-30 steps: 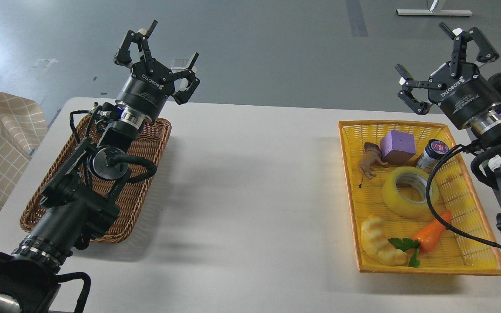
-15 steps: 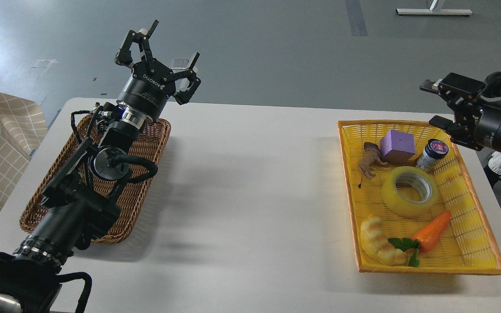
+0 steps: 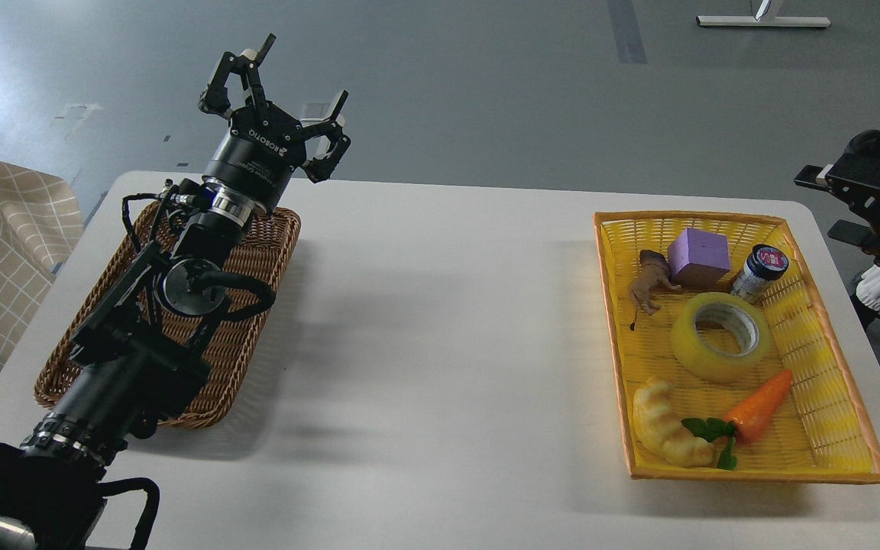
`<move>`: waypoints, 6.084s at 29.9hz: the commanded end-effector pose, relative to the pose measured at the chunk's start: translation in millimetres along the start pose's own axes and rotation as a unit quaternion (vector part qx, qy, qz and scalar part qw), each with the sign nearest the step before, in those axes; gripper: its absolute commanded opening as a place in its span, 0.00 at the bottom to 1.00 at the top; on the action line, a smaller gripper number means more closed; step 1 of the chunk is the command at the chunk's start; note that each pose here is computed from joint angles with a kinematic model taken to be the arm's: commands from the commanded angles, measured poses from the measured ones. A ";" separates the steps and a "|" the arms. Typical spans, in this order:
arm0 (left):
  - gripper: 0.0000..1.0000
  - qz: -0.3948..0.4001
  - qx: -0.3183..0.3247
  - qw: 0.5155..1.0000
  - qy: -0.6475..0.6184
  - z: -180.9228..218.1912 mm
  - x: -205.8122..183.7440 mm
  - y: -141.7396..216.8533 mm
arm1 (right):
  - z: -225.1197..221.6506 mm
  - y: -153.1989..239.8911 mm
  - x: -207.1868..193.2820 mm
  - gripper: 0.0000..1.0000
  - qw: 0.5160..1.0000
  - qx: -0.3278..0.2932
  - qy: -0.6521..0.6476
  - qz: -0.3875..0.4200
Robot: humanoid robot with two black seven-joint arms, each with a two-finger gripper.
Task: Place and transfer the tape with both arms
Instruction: 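Move the right gripper outward and lower it beside the tape roll, then insert the right gripper into the tape roll's hole and grip it, then lift the tape roll and carry it toward the table center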
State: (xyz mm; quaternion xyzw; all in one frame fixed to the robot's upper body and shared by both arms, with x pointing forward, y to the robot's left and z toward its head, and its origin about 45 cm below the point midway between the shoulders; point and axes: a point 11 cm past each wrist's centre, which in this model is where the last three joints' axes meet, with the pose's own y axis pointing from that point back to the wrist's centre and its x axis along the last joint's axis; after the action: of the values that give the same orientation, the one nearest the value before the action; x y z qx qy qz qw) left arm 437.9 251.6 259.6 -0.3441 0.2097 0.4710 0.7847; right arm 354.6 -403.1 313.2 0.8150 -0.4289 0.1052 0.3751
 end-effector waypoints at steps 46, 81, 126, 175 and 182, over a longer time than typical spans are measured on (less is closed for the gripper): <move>0.98 0.003 0.000 1.000 -0.004 2.5 3.1 2.5 | 79.7 -58.6 -88.3 0.97 0.939 -0.160 0.300 -0.055; 0.98 0.005 -0.001 1.000 -0.003 2.4 4.1 3.5 | 101.6 -83.9 -111.6 0.39 0.932 -0.185 0.302 -0.079; 0.98 0.003 -0.001 1.000 0.005 -2.8 1.2 2.2 | -119.1 -127.8 -141.5 0.00 0.907 0.084 0.407 -0.062; 0.98 0.005 -0.005 1.000 0.005 -0.8 2.3 2.7 | -124.5 -228.7 -256.2 0.00 0.878 0.028 0.441 -0.183; 0.98 0.005 -0.006 1.000 0.005 0.2 2.7 2.8 | -129.1 -234.4 -266.5 0.00 0.879 0.027 0.438 -0.189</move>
State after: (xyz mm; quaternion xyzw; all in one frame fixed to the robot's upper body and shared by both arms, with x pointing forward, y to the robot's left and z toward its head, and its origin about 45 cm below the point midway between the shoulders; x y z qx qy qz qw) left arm 436.3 253.5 256.2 -0.3493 0.2136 0.4746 0.7791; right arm 393.4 -67.1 152.5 0.7609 -0.0558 0.3942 0.5123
